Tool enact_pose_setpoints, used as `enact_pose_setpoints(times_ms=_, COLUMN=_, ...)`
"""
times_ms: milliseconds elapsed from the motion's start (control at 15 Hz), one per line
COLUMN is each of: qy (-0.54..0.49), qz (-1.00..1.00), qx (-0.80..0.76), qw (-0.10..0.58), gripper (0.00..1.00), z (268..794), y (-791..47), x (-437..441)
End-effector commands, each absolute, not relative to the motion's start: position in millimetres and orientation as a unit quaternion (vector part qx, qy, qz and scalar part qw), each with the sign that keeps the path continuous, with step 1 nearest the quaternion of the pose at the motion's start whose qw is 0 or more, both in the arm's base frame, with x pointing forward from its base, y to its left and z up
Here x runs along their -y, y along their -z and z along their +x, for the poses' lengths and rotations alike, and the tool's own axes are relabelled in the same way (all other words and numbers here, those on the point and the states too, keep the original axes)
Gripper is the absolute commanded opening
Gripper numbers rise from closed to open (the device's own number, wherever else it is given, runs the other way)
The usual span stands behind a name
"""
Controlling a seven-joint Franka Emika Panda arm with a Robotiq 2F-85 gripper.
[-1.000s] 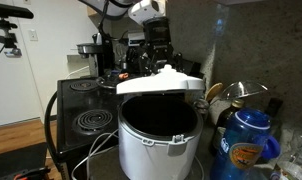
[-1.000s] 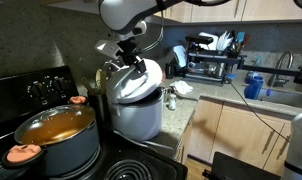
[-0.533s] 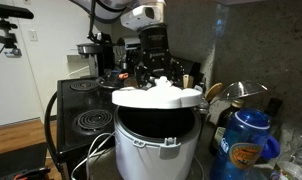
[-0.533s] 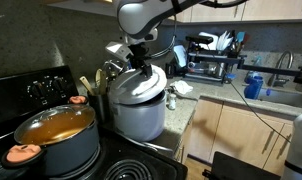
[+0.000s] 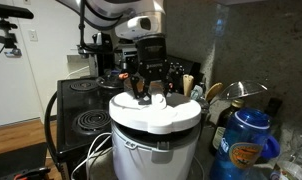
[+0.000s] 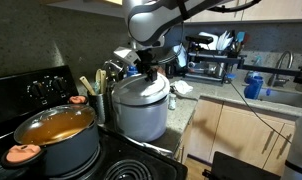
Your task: Open the white rice cooker then close it
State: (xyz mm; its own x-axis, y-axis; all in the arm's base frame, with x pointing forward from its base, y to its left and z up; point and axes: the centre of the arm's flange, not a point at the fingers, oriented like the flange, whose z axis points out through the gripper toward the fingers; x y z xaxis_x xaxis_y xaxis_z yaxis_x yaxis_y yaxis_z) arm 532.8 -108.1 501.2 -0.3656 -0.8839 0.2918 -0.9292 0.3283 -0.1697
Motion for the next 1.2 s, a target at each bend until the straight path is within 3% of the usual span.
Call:
enact_pose_setpoints(times_ms=0, qy=-0.154, qz=0.560, qx=0.811, qw=0.065, gripper=0.46, z=511.7, y=-508.3, x=104.3)
enact_pose_setpoints(times_ms=467, qy=-0.159, qz=0.561, qx=0.810, qw=0.063, gripper=0.98, z=512.3, y=-522.5, x=98.4)
enact_pose_setpoints(times_ms=1133, qy=-0.184, qz=0.526, qx=0.828, qw=0.064, gripper=1.00, z=499.3, y=-561.1, x=83.3)
